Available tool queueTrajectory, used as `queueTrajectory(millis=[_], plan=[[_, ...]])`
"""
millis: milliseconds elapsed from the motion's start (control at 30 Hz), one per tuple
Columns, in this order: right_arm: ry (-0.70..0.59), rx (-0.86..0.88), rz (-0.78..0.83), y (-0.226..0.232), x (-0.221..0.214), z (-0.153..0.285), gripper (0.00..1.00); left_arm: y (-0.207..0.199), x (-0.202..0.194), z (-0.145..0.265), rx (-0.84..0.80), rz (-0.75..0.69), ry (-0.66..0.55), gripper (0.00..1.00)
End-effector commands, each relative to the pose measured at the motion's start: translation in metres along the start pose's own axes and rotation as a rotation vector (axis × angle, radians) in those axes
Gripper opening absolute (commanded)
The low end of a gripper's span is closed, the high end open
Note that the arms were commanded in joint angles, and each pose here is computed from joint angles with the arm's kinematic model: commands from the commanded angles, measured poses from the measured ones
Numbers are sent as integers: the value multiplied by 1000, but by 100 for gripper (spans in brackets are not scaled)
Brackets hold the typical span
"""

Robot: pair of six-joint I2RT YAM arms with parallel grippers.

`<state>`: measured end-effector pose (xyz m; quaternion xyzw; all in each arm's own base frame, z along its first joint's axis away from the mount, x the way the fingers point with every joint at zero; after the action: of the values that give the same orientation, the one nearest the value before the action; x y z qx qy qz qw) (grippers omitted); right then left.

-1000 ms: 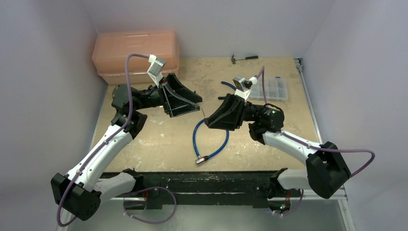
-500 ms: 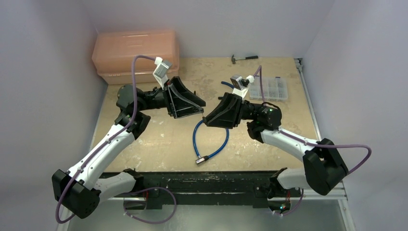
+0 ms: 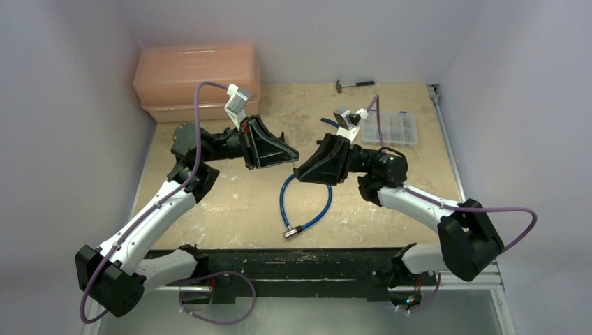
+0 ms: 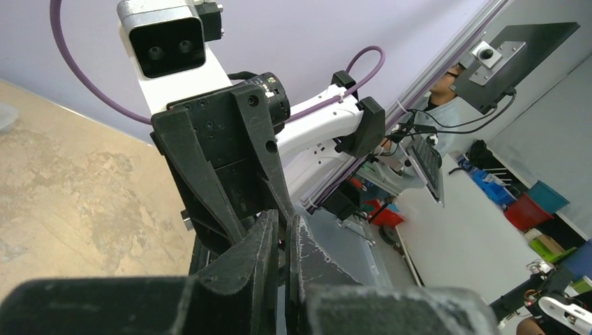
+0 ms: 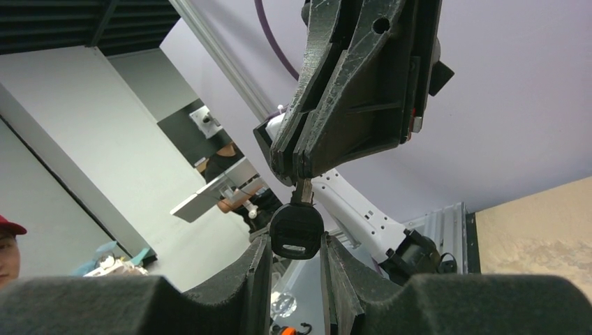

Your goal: Unlock with the key

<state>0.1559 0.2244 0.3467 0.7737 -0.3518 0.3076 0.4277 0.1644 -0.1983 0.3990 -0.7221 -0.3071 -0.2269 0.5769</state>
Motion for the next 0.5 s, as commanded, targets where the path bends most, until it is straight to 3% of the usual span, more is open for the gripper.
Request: queueTrajectory(millis=[0, 100, 167, 233, 367, 467], plan=[[-52, 88, 144, 18, 16, -6, 0, 4, 1, -1, 36, -34, -26, 0], [-48, 71, 143, 16, 15, -6, 0, 6, 2, -1, 70, -35, -45, 0], [-39, 47, 147, 14, 15, -6, 19, 9, 3, -1, 106, -33, -55, 0], [-29, 24, 160, 15, 14, -5, 49, 12, 4, -1, 138, -36, -64, 0], [-5, -48, 177, 13, 12, -3, 73, 15, 6, 0, 195, -41, -93, 0], [16, -111, 182, 12, 10, 0, 82, 16, 8, 0, 212, -42, -112, 0]])
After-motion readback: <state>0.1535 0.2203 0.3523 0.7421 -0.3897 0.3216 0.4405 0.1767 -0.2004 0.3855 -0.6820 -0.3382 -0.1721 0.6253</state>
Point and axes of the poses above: each gripper's point midway between its finger pads, its own z axis back along the fingers, its own y axis along the line the jaws close on, x = y × z, the point moved 9 cm from there along z, back along the fingers, and after that the axes turned 10 degrees about z, right-handed, at the moved point
